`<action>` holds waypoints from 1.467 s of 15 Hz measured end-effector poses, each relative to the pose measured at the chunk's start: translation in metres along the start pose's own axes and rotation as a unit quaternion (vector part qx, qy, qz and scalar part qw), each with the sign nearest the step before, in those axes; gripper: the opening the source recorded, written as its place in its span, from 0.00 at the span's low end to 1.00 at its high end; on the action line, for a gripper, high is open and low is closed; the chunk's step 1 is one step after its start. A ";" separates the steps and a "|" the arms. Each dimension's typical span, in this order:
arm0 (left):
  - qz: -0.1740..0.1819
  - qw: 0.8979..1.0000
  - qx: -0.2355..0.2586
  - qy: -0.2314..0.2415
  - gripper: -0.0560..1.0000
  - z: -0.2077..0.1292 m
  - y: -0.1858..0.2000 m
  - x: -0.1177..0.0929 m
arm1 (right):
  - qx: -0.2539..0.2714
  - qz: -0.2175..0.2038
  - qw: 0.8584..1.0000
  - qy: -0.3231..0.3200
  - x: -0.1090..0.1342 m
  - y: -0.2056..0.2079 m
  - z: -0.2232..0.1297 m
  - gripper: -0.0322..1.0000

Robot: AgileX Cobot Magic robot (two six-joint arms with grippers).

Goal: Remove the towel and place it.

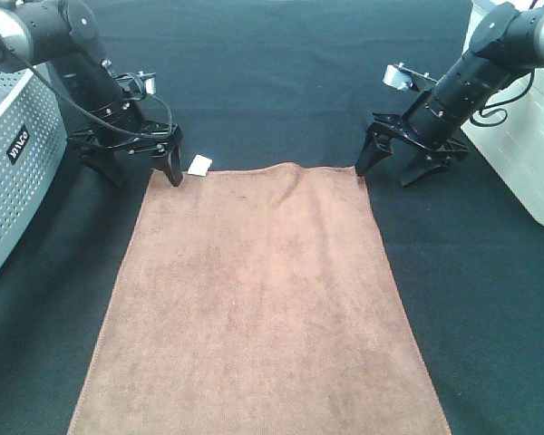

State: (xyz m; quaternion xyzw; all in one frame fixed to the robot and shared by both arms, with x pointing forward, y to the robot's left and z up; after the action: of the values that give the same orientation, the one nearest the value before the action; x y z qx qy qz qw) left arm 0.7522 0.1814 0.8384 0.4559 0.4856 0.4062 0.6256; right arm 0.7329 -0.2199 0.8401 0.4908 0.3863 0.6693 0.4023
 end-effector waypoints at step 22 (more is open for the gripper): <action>0.014 1.000 0.006 -0.020 0.06 -0.002 -0.015 -0.031 | -0.025 -0.035 0.996 0.084 0.041 -0.041 0.007 0.03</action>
State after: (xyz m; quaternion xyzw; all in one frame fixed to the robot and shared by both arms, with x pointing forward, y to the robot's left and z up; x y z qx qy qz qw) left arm 0.7450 0.1483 0.8312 0.4745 0.4693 0.4026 0.6265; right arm 0.7387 -0.1664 0.8187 0.4089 0.4189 0.7031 0.4037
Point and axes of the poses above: a point on each arm's last joint axis where the gripper is mounted, y pointing back along that axis away from the gripper, x along the wrist's bending axis when the last joint is at zero, z = x × y, the point moved 4 cm from there along -y, pointing out along that axis toward the gripper, and after that the axes turned 1 degree about y, right-handed, at the moved point
